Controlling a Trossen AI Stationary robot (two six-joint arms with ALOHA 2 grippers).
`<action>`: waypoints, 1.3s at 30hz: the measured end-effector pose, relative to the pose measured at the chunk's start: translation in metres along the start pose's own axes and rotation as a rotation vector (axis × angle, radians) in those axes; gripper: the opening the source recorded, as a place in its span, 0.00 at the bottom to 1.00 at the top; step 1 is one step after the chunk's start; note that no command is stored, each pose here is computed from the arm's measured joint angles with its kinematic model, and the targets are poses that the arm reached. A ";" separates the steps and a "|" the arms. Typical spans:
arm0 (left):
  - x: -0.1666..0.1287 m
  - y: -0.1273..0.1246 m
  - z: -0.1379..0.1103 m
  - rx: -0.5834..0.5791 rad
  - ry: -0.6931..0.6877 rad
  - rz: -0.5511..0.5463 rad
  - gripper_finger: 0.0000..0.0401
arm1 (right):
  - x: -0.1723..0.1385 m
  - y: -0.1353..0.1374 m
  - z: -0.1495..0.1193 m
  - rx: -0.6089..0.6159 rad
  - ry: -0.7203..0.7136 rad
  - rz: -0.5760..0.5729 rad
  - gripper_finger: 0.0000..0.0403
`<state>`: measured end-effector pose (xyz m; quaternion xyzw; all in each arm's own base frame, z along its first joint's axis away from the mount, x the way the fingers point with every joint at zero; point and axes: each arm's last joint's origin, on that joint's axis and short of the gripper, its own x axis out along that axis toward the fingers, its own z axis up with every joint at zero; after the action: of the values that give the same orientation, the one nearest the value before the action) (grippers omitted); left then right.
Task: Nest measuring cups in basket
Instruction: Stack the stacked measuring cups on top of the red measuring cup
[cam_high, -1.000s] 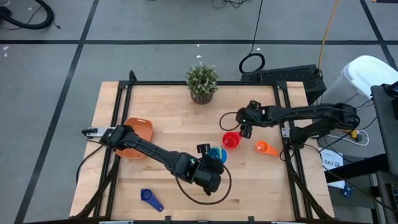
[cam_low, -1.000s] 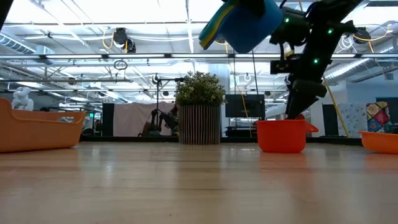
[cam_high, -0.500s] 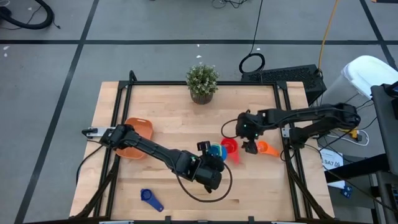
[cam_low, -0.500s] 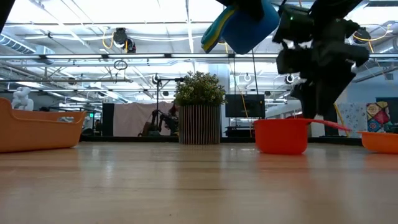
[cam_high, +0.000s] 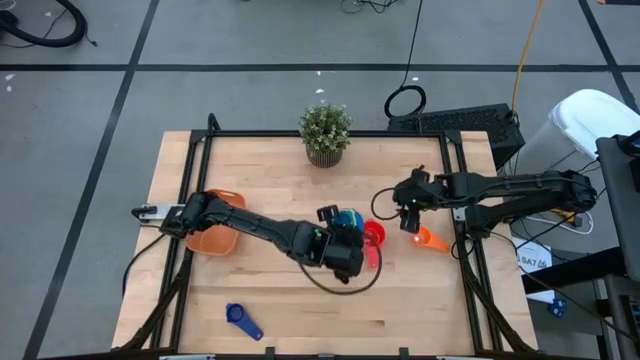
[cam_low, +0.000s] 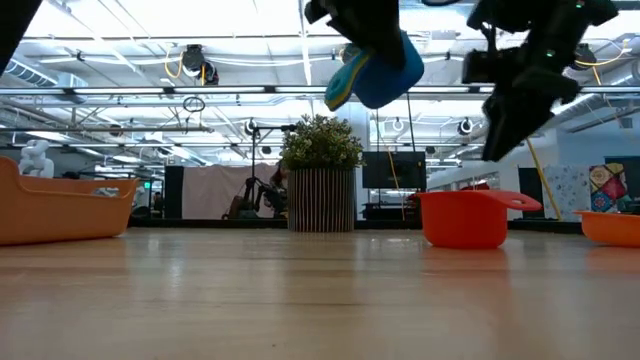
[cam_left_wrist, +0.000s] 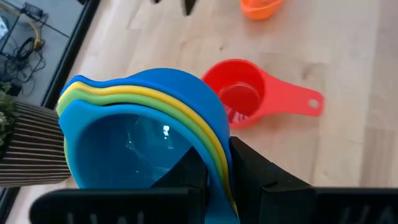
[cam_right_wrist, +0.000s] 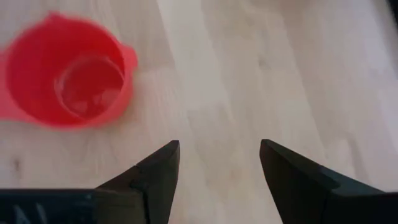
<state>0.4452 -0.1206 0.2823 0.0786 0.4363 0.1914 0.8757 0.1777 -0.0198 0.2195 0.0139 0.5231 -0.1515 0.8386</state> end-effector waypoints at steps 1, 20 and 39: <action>0.002 0.003 0.001 -0.006 0.000 0.003 0.11 | 0.000 0.000 -0.002 0.012 0.022 -0.002 0.53; 0.097 0.009 0.006 -0.311 0.025 -0.212 0.11 | 0.009 0.005 -0.015 -0.005 0.066 0.002 0.53; 0.114 0.000 -0.015 -0.330 0.215 -0.247 0.12 | -0.012 0.000 -0.018 -0.010 -0.063 0.018 0.53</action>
<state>0.4957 -0.0750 0.1899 -0.1407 0.4963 0.1589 0.8418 0.1576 -0.0138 0.2220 0.0098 0.4971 -0.1417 0.8560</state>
